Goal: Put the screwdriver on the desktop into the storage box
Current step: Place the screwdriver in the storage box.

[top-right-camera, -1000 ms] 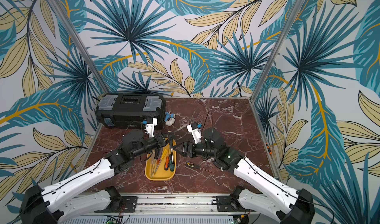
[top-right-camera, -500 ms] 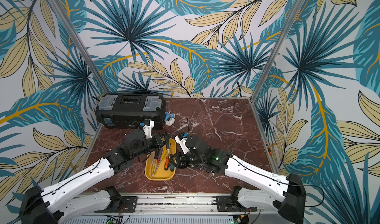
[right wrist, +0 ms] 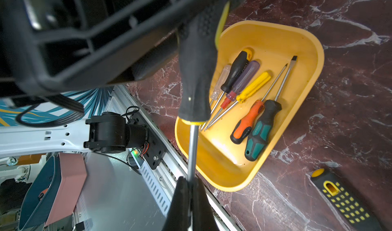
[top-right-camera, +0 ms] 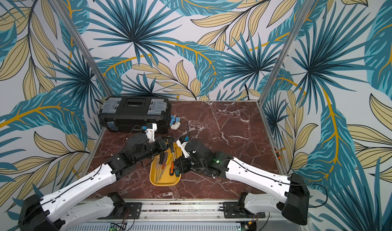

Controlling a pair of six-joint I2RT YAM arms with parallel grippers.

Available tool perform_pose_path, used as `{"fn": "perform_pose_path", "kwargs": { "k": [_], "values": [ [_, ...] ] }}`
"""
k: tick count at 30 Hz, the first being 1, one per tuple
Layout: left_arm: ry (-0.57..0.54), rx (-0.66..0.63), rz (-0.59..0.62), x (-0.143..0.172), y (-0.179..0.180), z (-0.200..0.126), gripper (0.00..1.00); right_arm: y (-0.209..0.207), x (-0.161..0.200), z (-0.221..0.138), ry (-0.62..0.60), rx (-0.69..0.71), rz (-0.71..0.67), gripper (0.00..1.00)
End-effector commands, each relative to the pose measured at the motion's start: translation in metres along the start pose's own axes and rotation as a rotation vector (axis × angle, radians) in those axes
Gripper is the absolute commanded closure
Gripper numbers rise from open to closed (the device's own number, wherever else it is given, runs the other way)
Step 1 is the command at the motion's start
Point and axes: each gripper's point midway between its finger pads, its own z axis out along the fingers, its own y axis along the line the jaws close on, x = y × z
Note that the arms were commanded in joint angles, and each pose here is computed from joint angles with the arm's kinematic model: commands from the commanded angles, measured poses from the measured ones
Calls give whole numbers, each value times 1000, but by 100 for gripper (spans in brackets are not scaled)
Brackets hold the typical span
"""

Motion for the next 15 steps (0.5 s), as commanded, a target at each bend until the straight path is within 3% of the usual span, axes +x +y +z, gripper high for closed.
{"fn": "perform_pose_path", "kwargs": {
  "k": [1, 4, 7, 9, 10, 15],
  "values": [
    [-5, 84, -15, 0, -10, -5, 53, 1, -4, -2, -45, -15, 9, 100],
    [-2, 158, -16, 2, -19, -7, 37, 6, -9, -7, -88, -55, 34, 100],
    [12, 258, 2, 6, -35, -10, 33, 18, -21, -15, -151, -144, 72, 100],
    [-20, 322, 15, 1, -45, -13, 33, 23, -26, -18, -172, -196, 103, 100],
    [33, 382, 14, 11, -53, -17, 35, 27, -29, -21, -188, -236, 126, 100],
    [54, 490, 32, 16, -69, -27, 47, 33, -42, -34, -246, -364, 211, 100]
  ]
}}
